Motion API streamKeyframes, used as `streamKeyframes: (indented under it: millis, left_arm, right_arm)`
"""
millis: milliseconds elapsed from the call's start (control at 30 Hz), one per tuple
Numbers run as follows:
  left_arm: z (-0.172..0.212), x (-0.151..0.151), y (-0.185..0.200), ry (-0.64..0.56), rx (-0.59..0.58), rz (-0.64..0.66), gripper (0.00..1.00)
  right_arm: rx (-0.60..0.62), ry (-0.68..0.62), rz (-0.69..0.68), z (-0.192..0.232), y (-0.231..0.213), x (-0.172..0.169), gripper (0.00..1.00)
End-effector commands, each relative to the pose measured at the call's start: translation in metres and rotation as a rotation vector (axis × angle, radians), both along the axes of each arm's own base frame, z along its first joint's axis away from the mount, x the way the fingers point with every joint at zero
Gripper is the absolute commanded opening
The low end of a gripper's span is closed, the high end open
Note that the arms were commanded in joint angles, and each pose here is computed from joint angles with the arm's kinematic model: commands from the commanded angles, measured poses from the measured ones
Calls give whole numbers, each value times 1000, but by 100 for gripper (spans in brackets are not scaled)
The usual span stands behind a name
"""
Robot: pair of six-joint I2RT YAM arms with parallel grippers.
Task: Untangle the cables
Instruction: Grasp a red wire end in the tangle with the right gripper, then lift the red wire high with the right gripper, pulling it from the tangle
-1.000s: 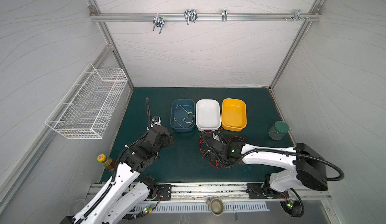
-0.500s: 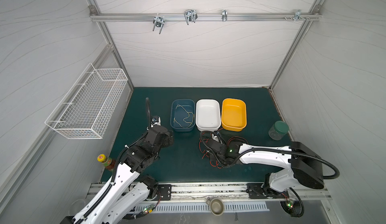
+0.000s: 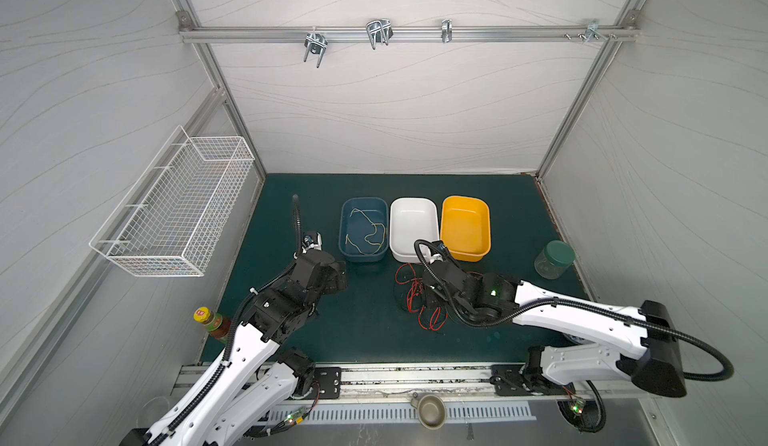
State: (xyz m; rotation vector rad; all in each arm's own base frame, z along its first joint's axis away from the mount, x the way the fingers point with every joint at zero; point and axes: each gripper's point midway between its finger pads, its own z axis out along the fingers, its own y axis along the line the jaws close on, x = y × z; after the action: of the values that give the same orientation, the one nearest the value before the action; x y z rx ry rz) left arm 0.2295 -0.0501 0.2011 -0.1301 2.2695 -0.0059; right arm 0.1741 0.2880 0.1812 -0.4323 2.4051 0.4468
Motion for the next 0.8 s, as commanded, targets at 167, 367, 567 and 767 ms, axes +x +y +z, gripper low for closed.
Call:
streamKeyframes:
  millis: [167,367,567,767]
  left_arm:
    - [6,6,-5,-30,-31,-4,100]
    - [3,7,-9,-17,-34,-18,100]
    - [0,7,-11,-3,-38,-28,100]
    - [-2,7,-19,11,-59,-60,100]
  right_arm:
    - [-7,-167,162,76,1,-1,0]
    - [4,-272,219,127,0,1,0]
    - [45,-341,282,166,3,-3,0]
    - [109,-420,339,206,4,-9,0]
